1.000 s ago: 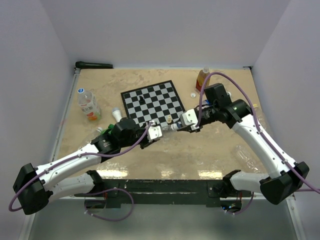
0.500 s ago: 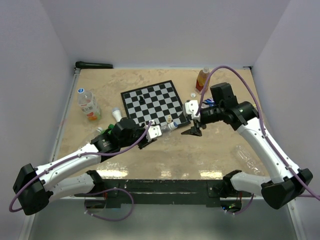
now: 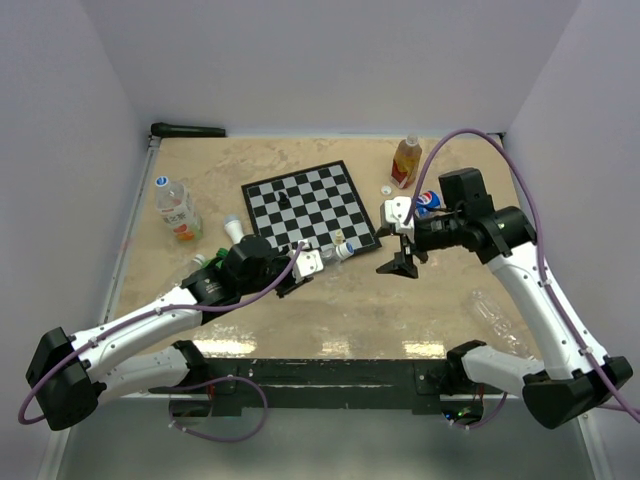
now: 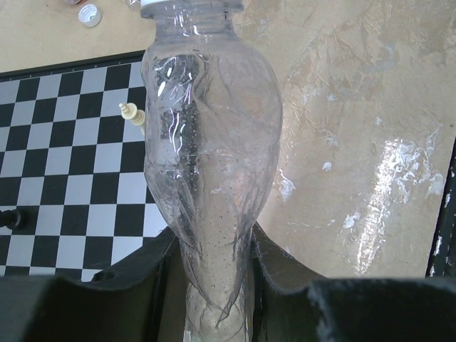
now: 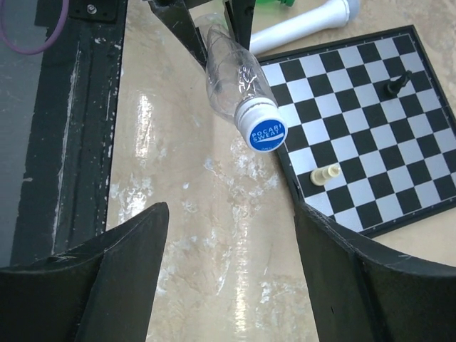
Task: Unscrew the bottle caps
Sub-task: Unscrew the bottle cap from the plastic bottle.
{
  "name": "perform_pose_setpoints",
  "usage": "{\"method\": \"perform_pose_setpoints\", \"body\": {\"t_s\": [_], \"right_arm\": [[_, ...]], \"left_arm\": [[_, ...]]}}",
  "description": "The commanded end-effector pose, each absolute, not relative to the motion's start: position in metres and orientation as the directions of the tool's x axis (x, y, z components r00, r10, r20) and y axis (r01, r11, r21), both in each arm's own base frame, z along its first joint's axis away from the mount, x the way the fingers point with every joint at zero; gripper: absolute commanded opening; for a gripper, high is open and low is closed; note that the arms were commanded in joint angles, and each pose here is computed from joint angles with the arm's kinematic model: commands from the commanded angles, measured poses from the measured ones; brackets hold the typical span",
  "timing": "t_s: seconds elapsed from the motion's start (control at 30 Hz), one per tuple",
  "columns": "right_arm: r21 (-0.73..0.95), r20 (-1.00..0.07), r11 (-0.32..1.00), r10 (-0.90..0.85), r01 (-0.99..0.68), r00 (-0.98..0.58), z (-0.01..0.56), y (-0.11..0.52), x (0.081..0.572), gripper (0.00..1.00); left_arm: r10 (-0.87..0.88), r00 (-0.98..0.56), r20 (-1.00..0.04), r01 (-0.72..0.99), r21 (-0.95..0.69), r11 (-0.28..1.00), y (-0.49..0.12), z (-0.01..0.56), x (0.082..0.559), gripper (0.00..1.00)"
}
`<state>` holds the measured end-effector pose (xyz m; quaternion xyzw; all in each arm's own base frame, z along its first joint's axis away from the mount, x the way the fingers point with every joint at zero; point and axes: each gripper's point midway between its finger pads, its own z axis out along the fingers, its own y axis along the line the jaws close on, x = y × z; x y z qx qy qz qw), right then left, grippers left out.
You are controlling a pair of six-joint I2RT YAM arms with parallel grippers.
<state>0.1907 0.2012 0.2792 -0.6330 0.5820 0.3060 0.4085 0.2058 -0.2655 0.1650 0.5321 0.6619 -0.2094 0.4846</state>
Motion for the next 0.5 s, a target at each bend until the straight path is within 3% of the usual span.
{"method": "perform_pose_setpoints", "body": {"t_s": [0.0, 0.47], "right_arm": [[-0.101, -0.878, 0.009, -0.471, -0.995, 0.085, 0.2898, 0.1981, 0.1836, 0.75], [0.050, -0.890, -0.022, -0.454, -0.999, -0.034, 0.2843, 0.2031, 0.1819, 0.75]], "left_arm": [[0.483, 0.042, -0.875, 0.894, 0.248, 0.372, -0.2640, 0.1722, 0.2098, 0.00], [0.487, 0.033, -0.873, 0.879, 0.257, 0.401, -0.2606, 0.1736, 0.2144, 0.00]]}}
